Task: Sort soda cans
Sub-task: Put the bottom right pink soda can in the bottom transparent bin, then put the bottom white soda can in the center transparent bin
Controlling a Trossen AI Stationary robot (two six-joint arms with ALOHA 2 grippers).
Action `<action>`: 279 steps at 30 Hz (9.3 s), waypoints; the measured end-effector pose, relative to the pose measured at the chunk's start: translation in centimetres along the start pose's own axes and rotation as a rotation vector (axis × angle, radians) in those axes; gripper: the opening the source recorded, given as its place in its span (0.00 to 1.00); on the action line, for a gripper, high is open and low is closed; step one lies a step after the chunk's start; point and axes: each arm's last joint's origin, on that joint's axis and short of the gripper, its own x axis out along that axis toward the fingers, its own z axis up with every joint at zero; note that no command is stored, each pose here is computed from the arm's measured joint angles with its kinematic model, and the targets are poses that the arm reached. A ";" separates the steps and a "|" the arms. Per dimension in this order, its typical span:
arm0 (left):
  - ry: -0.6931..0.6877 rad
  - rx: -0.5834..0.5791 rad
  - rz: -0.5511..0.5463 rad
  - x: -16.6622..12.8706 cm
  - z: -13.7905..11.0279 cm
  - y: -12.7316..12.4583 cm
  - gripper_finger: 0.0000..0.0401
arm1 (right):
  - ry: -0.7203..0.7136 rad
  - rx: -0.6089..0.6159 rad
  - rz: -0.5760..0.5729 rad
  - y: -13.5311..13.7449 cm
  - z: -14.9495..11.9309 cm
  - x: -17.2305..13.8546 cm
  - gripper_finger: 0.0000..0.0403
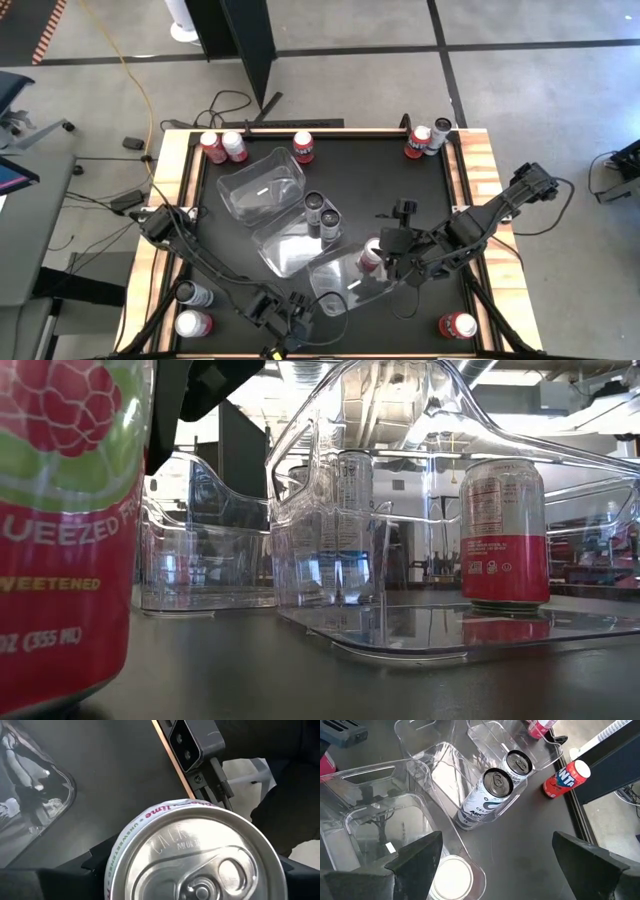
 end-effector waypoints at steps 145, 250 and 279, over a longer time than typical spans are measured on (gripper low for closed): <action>-0.144 -0.034 0.544 -23.0 -0.4 1.1 0.29 | -0.076 -0.042 0.073 3.0 -1.2 -2.8 0.98; 0.186 -0.926 0.485 -17.4 -17.0 -6.2 0.61 | -0.096 -0.222 -0.014 6.3 1.3 4.0 0.98; -0.100 -0.594 0.607 -25.9 -3.8 8.4 0.61 | -0.093 -0.209 -0.014 6.3 1.2 3.9 0.98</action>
